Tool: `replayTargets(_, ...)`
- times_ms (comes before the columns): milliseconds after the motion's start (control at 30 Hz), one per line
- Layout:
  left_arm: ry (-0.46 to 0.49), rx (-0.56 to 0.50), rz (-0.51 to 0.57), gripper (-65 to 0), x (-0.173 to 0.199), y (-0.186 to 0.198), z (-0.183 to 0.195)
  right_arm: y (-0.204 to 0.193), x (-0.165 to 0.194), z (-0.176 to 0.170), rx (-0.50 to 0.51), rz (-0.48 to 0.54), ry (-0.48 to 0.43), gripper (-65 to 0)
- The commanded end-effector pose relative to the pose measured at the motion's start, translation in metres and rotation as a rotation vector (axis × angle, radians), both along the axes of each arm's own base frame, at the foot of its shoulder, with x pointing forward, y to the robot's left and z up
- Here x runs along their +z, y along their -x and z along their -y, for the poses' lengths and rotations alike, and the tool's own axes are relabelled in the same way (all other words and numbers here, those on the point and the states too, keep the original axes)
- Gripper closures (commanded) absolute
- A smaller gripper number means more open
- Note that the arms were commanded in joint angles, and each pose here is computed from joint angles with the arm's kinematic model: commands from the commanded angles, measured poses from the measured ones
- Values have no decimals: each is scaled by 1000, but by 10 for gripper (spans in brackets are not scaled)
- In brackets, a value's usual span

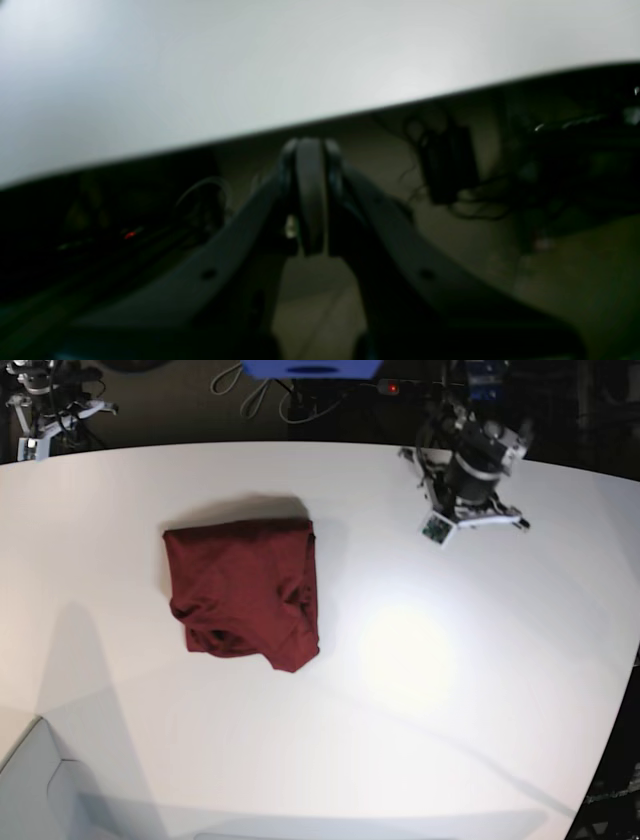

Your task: Layout the t-shirt on the table in an organized manner, then fold the t-shirt properly

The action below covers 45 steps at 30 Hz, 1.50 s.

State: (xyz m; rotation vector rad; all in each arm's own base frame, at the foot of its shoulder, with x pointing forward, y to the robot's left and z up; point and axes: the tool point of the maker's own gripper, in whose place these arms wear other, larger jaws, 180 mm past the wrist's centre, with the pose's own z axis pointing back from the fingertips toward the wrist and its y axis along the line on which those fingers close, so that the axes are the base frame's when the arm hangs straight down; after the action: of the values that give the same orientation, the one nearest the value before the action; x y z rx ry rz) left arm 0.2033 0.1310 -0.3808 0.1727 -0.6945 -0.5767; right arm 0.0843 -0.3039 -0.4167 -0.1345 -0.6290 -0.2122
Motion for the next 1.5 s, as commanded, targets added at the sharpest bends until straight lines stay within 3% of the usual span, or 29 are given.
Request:
replayTargets(0, -2, 32, 9, -1, 3, 5, -6, 8, -2, 3, -6, -14, -1, 0)
replayTargets(133, 14, 107, -102, -1, -17, 52, -21, 35, -39, 0, -49, -94, -90, 0)
replayTargets(267, 59, 180, -151, -1, -23, 81, -35, 49, -72, -9, -102, -99, -182, 0)
replayTargets(533, 147, 322, -240, -1, -39, 130, -61, 65, -129, -67, -108, -112, -375, 0)
replayTargets(667, 193, 358, -365, -1, -79, 160, -73, 57, -150, -101, -112, -72, -463, 0)
replayTargets(867, 357, 443, -422, -1, -136, 202, -77, 69, -184, -97, -247, -68, -534, 0)
replayTargets(1033, 434, 553, -465, -1, -192, 214, -91, 70, -198, -97, -358, -27, -562, 0)
replayTargets(1133, 487, 648, -524, -1, -224, 219, -98, 61, -194, -97, -337, 31, -541, 0)
replayTargets(1267, 559, 753, -490, -1, -242, 219, -97, 85, -211, -96, -265, -102, -362, 0)
replayTargets(1333, 584, 771, -478, -1, -248, 216, -88, 100, -219, -89, -201, -187, -225, 0)
replayTargets(1400, 526, 766, -489, -1, -256, 216, -84, 109, -220, -77, -124, -248, -62, 0)
replayTargets(1467, 404, 748, -492, -1, -263, 215, -94, 112, -219, -68, -33, -296, 84, 0)
